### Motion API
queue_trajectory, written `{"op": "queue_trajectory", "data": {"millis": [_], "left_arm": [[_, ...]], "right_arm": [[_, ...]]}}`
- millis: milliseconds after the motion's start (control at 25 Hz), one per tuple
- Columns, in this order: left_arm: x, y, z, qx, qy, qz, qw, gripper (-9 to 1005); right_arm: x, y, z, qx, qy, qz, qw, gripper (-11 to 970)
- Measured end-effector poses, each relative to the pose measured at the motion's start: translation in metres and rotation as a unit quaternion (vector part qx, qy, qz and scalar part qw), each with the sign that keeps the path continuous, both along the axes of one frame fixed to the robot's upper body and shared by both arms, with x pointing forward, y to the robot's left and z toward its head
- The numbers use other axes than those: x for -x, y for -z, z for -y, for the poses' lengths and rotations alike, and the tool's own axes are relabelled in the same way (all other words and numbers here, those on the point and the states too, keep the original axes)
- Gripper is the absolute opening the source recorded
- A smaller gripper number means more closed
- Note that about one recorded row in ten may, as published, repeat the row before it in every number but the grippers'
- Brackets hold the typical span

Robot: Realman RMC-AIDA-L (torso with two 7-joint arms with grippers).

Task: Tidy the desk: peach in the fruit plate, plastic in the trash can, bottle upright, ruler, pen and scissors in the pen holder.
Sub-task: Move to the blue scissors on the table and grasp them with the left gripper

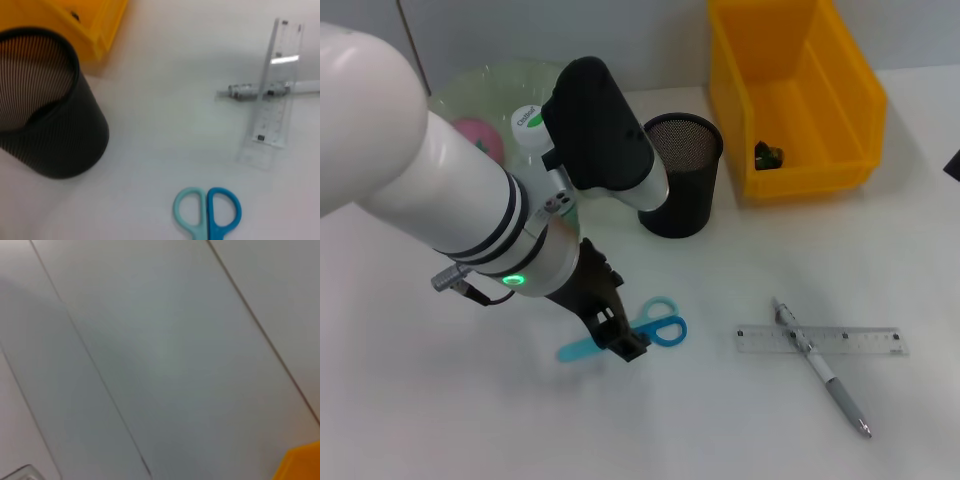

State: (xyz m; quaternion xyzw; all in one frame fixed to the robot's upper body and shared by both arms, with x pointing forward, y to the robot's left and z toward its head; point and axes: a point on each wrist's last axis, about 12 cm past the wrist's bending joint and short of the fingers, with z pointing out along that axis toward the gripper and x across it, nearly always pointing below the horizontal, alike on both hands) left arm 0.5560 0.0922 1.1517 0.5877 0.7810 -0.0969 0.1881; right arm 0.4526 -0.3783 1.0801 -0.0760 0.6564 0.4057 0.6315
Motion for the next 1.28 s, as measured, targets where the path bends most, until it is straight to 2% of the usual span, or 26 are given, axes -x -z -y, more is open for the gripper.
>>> {"op": "queue_trajectory", "data": {"millis": [80,320,960,1200,1280], "left_arm": [[-0.004,0.007,-0.002,-0.003,-0.006,-0.007,1.000,784],[-0.006,0.016,-0.006,-0.006,-0.005,-0.014,1.000,778],[-0.009,0.026,-0.006,-0.014,0.012,-0.031,0.999,763],[-0.012,0.031,-0.010,-0.022,0.009,-0.038,0.999,673],[-0.013,0.033,-0.011,-0.024,0.007,-0.040,0.999,679]], "right_arm": [[-0.002,0.000,-0.002,0.002,-0.006,-0.001,1.000,831],[-0.005,0.000,-0.004,0.004,-0.011,-0.001,1.000,831],[-0.011,0.001,-0.010,0.007,-0.023,-0.007,1.000,831],[-0.013,0.002,-0.014,0.008,-0.028,-0.010,1.000,831],[-0.014,0.003,-0.016,0.009,-0.031,-0.012,0.999,831]]}}
